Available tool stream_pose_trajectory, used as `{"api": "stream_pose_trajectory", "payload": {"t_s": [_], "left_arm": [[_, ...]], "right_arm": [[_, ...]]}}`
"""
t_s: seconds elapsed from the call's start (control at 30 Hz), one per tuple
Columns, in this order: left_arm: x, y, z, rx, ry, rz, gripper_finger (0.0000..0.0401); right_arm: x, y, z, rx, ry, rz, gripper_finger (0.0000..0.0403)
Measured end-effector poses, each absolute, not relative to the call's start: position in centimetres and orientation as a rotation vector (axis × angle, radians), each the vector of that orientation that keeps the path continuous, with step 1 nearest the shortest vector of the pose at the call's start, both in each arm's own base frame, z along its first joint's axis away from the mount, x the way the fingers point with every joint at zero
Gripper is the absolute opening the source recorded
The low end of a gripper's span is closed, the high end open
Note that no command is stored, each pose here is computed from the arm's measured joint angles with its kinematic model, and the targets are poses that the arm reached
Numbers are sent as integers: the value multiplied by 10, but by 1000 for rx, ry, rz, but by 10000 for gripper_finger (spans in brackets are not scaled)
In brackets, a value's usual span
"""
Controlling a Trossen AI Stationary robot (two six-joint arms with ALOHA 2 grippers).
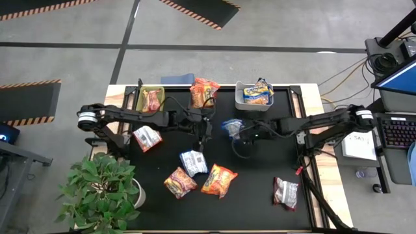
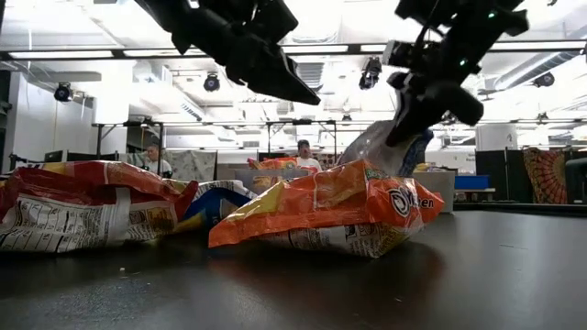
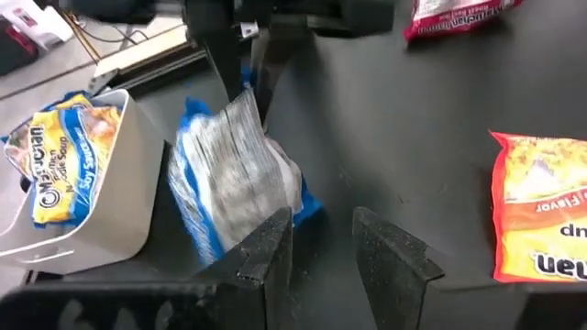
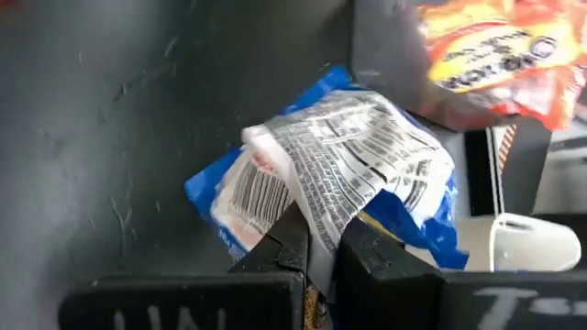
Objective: Sort Maruchan noodles
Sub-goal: Put the blue noodle pack into the white bin
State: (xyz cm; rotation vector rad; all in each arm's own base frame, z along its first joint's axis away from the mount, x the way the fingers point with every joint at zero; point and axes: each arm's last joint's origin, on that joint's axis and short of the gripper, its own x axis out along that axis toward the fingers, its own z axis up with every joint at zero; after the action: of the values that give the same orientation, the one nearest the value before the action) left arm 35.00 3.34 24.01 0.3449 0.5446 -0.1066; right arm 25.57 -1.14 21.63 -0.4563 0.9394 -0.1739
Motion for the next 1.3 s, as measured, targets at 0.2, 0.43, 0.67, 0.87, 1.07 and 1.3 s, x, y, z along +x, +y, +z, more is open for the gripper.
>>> {"api": "stream_pose_trajectory", "payload": {"t_s": [0.2,0.43,0.67,0.87,1.07,1.3], "left_arm": [[349,33,233,327,569,-108,102],[347,33,229,303,581,-103,102],[344,33,227,293,584,-100,102],[336,32,242,326,551,-95,102],[330,33,259,353,486,-80,102],[337,43,257,357,429,-40,102]], "right_arm": [[281,-6,210,-526,1005,-109,13],[315,5,216,-460,1009,-52,13],[337,5,223,-509,1131,-94,11],[332,0,244,-685,1178,-185,9],[310,-28,282,-622,1215,-419,9],[276,-86,317,-203,1169,-734,9]]}}
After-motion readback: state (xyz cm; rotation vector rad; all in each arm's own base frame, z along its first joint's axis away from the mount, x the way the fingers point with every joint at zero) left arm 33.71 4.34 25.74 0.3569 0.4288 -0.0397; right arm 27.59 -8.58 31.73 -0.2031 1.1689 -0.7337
